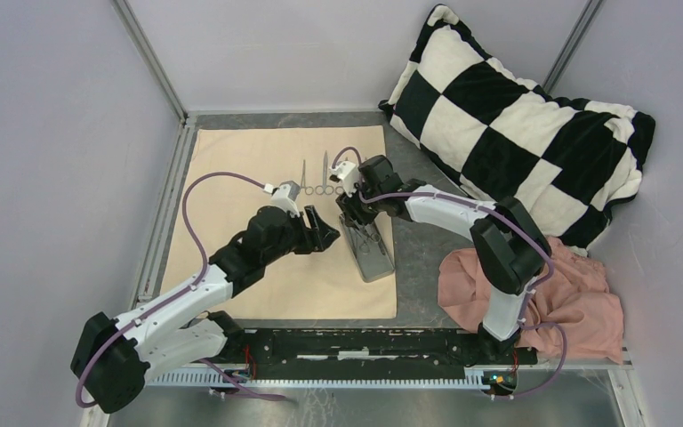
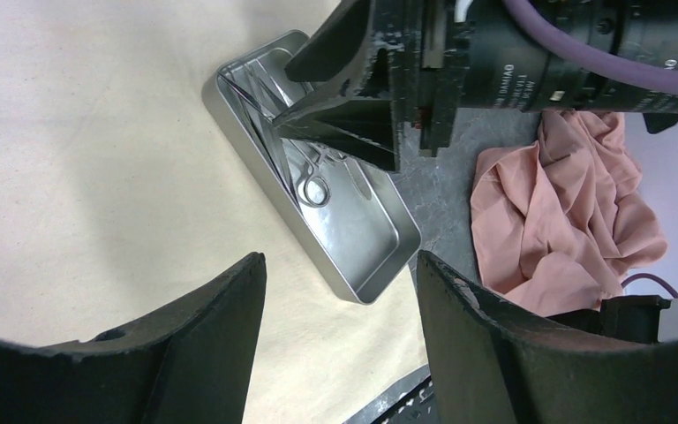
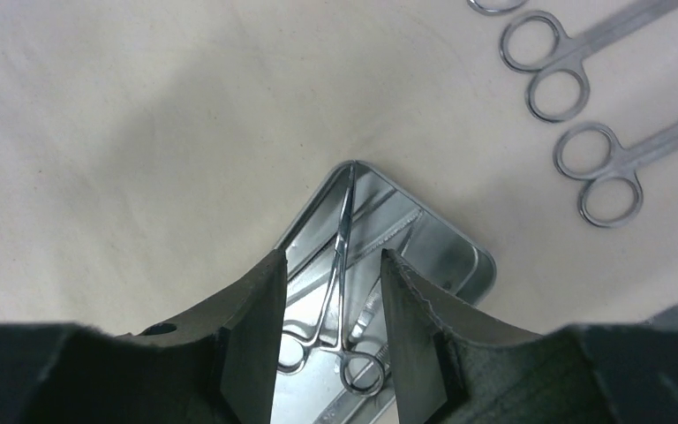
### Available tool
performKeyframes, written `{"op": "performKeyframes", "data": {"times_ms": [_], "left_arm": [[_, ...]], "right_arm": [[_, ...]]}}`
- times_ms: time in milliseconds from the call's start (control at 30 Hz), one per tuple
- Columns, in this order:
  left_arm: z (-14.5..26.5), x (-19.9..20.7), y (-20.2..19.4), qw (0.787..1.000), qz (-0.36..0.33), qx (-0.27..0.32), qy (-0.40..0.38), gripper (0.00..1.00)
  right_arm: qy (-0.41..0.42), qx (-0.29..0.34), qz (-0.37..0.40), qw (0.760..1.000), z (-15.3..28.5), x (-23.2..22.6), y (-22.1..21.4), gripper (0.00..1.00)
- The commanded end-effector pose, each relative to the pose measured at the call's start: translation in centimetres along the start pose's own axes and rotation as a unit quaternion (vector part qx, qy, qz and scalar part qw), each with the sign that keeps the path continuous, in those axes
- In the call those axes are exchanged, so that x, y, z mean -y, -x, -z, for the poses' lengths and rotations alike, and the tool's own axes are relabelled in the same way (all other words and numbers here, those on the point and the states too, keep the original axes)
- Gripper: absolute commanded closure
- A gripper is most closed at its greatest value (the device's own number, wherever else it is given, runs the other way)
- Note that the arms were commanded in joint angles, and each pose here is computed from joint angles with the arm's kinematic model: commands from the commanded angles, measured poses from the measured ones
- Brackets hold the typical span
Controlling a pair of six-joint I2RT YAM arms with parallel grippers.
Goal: Open and lay out the surgical kit
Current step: Pick up the medical item from the container.
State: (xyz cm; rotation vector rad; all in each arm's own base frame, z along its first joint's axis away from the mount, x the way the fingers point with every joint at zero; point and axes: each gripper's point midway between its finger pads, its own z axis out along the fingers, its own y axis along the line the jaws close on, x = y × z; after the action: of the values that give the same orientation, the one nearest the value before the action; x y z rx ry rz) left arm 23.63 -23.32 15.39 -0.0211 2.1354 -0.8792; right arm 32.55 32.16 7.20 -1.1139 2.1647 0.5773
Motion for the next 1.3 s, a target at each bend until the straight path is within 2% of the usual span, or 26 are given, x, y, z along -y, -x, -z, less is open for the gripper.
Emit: {"op": "performKeyframes", "data": {"times_ms": [0,500,600,733,967,1100,1267], "left_arm": [[0.9,0.5,1.3,0.999,-0.03,0.02,-0.006,0.3],[1.3,0.7,2.0,0.999,-0.037,0.027,-0.004,0.29],[1.5,0.9,2.2,0.999,-0.036,0.028,-0.004,0.29],[1.9,1.4,2.7,0.999,-0.031,0.033,-0.009,0.29],[2.8,2.7,3.5,0.999,-0.022,0.037,-0.031,0.27],[3.1,4.9,3.6,0.995,-0.012,0.032,-0.09,0.28],[2.2,7.9,2.8,0.985,0.015,-0.01,-0.169,0.26]], "right_arm": [[-0.001,0.015,0.027,1.0,-1.0,0.2,1.8,0.52],[-0.016,-0.015,0.031,0.999,-3.1,0.8,-0.1,0.71],[-0.021,-0.011,0.029,0.999,-2.9,0.8,0.4,0.85],[-0.02,0.005,0.018,1.0,-1.2,0.3,1.5,1.0],[-0.011,0.072,-0.01,0.997,4.5,-1.5,3.9,1.0],[-0.031,0.116,-0.087,0.989,7.7,-1.1,5.5,1.0],[0.026,0.198,-0.239,0.95,10.5,-3.6,8.0,1.0]]}}
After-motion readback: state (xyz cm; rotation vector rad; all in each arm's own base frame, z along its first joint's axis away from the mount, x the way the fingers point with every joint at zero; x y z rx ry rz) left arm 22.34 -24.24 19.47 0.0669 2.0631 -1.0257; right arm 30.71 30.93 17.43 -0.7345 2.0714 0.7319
